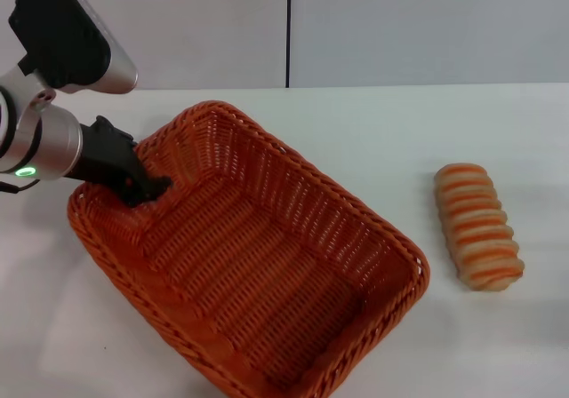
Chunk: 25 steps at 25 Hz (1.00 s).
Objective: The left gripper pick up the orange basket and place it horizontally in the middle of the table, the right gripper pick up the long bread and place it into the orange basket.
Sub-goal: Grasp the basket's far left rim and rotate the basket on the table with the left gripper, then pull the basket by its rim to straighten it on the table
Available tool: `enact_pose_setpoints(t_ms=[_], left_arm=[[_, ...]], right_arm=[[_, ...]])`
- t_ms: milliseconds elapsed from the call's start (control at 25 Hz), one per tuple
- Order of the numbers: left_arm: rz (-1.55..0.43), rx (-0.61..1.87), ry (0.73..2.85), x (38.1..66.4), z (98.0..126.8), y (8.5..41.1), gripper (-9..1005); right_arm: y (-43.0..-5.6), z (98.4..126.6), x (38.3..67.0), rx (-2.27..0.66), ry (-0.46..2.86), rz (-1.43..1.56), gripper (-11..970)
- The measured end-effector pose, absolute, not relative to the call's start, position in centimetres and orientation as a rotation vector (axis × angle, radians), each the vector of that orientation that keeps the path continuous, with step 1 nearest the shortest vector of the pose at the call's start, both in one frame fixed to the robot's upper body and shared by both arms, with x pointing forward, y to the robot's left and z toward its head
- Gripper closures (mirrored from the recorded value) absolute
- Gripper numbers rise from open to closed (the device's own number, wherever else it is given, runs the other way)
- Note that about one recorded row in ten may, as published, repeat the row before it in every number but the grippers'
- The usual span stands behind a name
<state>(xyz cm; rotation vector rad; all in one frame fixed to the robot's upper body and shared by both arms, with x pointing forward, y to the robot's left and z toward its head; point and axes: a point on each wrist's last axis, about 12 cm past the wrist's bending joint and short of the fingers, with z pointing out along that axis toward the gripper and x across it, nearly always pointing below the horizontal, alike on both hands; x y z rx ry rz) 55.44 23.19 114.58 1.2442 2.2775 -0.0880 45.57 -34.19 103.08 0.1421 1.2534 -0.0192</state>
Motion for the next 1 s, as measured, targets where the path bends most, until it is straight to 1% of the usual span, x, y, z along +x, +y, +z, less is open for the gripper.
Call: enact_pose_setpoints(t_ms=[80, 560, 640, 680, 760, 800, 920, 960, 1000], left_arm=[[-0.084, 1.238, 2.275, 55.5, 114.6, 23.2, 516], [-0.063, 1.198, 2.231, 55.9, 114.9, 22.7, 737], [-0.063, 1.198, 2.231, 55.9, 114.9, 22.7, 737], [-0.110, 1.066, 2.272, 56.1, 115.2, 22.6, 737], [-0.110, 1.066, 2.272, 56.1, 115.2, 22.6, 736], [-0.132, 0.992, 2.287, 56.1, 115.7, 22.5, 736], [-0.132, 0.992, 2.287, 56.1, 115.7, 22.5, 736], [-0.156, 0.871, 2.298, 55.9, 116.3, 22.7, 736], [-0.156, 0.871, 2.298, 55.9, 116.3, 22.7, 751]], right_arm=[[-34.2, 103.1, 45.6, 0.142, 1.253, -0.019, 322], [-34.5, 103.1, 45.4, 0.150, 1.253, -0.031, 322], [-34.5, 103.1, 45.4, 0.150, 1.252, -0.031, 321], [-34.5, 103.1, 45.4, 0.150, 1.252, -0.031, 321], [-34.5, 103.1, 45.4, 0.148, 1.249, -0.030, 321], [-34.5, 103.2, 45.4, 0.152, 1.245, -0.023, 321], [-34.6, 103.3, 45.5, 0.153, 1.239, -0.010, 321], [-34.6, 103.3, 45.6, 0.153, 1.236, -0.006, 321], [-34.7, 103.5, 45.7, 0.154, 1.231, 0.003, 321]])
